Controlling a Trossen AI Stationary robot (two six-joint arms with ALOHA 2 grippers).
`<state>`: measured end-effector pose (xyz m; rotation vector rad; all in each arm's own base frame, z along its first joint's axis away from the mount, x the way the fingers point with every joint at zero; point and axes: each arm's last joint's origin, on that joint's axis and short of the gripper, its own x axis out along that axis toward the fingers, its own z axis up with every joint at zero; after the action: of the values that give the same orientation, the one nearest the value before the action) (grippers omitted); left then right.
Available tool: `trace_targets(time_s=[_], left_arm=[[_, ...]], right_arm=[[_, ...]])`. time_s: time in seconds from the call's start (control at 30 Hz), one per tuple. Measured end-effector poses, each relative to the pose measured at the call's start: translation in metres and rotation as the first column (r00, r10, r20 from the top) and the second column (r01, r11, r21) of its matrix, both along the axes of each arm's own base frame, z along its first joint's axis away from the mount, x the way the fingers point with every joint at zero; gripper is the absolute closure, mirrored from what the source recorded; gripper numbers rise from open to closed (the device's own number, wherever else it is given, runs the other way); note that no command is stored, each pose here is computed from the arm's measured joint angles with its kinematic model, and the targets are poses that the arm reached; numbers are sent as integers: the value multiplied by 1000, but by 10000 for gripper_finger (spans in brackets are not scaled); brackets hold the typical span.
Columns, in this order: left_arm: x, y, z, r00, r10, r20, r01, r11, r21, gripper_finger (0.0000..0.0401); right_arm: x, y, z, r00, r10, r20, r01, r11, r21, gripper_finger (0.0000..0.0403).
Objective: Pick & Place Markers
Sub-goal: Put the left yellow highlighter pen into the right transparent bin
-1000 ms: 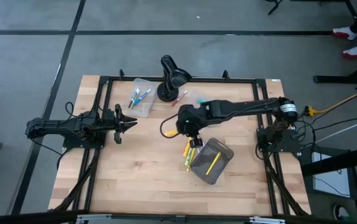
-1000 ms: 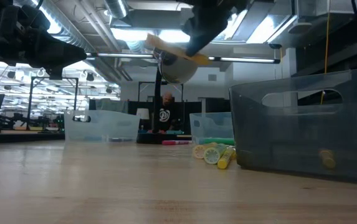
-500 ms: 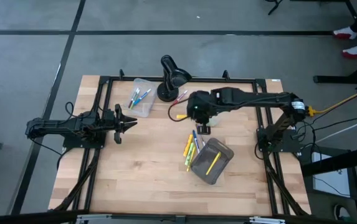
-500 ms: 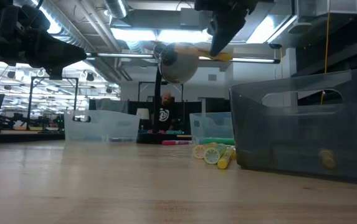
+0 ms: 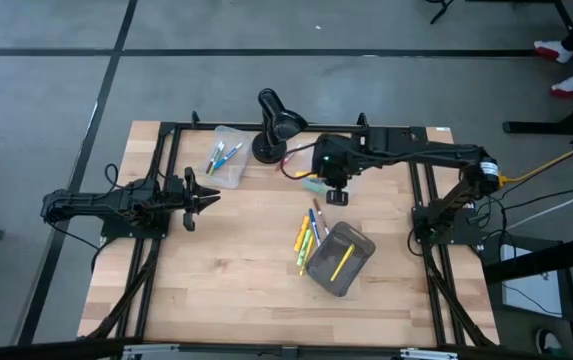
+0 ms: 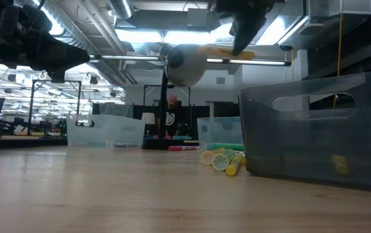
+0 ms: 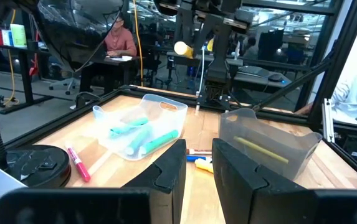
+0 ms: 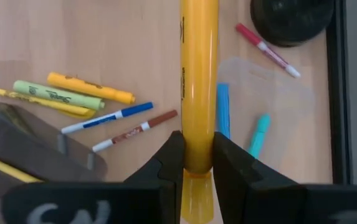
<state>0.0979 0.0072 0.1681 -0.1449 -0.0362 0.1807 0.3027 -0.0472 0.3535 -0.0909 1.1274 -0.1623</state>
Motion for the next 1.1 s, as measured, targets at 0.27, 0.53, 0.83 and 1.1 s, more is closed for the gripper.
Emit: trace_targets(time_s=[0.27,0.53,0.83,1.1], left_arm=[[0,0,0,1000,0,0,0,1000,0,329],[0,0,0,1000,0,0,0,1000,0,329],[0,0,0,1000,0,0,0,1000,0,329],[0,0,0,1000,0,0,0,1000,0,329]], right_arm=[[-19,-5,8,998,-61,26,62,997,-52,342],[-57,-6,-20,974,-137,179,145,989,-33,342],[-79,-11,-56,882,-299,364,315,949,16,342],[-68,-23,-89,877,-349,330,364,931,18,342]])
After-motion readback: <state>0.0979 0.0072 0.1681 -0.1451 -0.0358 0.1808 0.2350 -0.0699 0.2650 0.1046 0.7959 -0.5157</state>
